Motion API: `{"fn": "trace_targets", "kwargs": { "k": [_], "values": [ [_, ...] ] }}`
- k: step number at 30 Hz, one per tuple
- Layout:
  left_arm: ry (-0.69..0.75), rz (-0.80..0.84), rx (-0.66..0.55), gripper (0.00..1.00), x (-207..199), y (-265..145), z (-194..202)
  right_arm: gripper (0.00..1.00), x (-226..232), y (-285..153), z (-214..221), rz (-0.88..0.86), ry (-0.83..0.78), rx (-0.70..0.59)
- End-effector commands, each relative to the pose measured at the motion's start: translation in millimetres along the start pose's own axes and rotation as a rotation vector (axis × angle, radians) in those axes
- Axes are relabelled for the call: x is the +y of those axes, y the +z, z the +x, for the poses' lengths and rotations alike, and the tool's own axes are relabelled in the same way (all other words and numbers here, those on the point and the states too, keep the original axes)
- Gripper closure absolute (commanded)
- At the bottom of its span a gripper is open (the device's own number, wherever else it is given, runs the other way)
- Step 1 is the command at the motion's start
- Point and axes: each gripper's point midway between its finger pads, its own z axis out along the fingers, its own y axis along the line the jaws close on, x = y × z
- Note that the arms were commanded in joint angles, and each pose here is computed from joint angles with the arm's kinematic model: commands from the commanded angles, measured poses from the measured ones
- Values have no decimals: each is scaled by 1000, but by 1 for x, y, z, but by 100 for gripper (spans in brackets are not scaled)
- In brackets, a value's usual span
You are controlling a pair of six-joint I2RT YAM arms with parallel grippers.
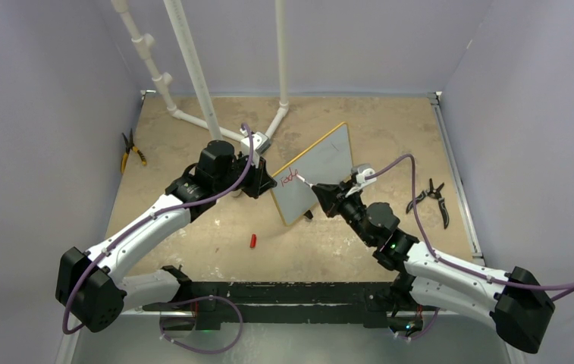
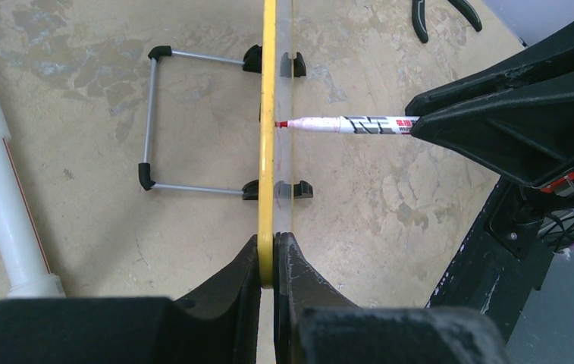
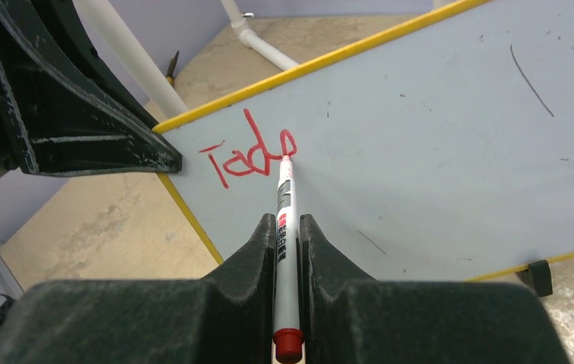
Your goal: Write a sentence on the whiteboard
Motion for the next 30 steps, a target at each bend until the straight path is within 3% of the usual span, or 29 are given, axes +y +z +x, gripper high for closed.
{"fn": "trace_targets", "kwargs": {
  "k": [1,30],
  "values": [
    [36,23,22,100,-1,3,7,100,4,-3,-1,-26,9,-11],
    [36,23,25,100,-1,4,8,100,2,10,-31,38,-2,-76]
  ]
}}
